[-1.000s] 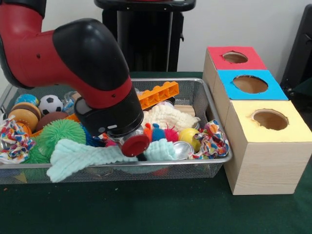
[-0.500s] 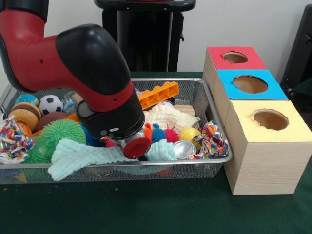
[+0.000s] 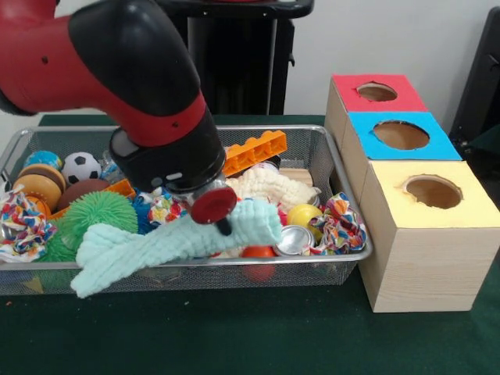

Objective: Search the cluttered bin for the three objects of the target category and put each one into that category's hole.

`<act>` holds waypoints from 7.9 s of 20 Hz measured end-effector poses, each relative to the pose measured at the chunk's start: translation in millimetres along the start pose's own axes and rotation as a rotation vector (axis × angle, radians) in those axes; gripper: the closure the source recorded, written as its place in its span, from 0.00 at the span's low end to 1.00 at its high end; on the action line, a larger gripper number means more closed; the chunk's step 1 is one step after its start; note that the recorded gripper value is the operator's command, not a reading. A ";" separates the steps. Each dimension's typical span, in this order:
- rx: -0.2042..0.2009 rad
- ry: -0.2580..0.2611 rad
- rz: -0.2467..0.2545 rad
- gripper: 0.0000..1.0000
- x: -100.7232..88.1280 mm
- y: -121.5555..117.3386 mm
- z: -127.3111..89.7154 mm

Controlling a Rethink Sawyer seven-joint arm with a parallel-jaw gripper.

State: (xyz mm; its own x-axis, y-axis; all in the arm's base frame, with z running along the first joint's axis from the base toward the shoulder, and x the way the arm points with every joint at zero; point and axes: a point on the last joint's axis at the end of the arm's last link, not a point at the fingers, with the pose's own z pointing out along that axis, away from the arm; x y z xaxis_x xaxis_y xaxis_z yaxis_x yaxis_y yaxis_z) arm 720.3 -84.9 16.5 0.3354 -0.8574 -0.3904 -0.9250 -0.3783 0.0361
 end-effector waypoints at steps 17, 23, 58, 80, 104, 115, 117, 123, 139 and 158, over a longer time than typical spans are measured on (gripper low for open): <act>-0.075 -0.005 -0.013 1.00 -10.1 -2.3 -88.9; -0.077 0.001 -0.012 1.00 -8.9 -4.6 -104.4; -0.252 0.145 0.011 1.00 -63.4 68.1 -299.8; -0.164 0.209 -0.012 1.00 -58.4 94.7 -261.2; -0.101 0.188 -0.063 1.00 -58.8 98.3 -203.8; -0.075 0.203 -0.098 1.00 -73.2 96.8 -176.6; -0.076 0.203 -0.102 1.00 -75.8 96.8 -173.2; -0.073 0.213 -0.128 1.00 -87.4 89.8 -164.7; -0.052 0.246 -0.219 1.00 -128.0 65.3 -135.6; -0.048 0.210 -0.150 1.00 -97.8 88.2 -138.1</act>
State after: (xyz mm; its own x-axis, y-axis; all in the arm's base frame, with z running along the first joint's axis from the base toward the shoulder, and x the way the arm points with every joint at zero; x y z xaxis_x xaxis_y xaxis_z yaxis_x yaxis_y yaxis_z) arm 630.5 -82.6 184.9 0.5030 -0.8420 -0.1953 -0.8540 -0.5189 0.0376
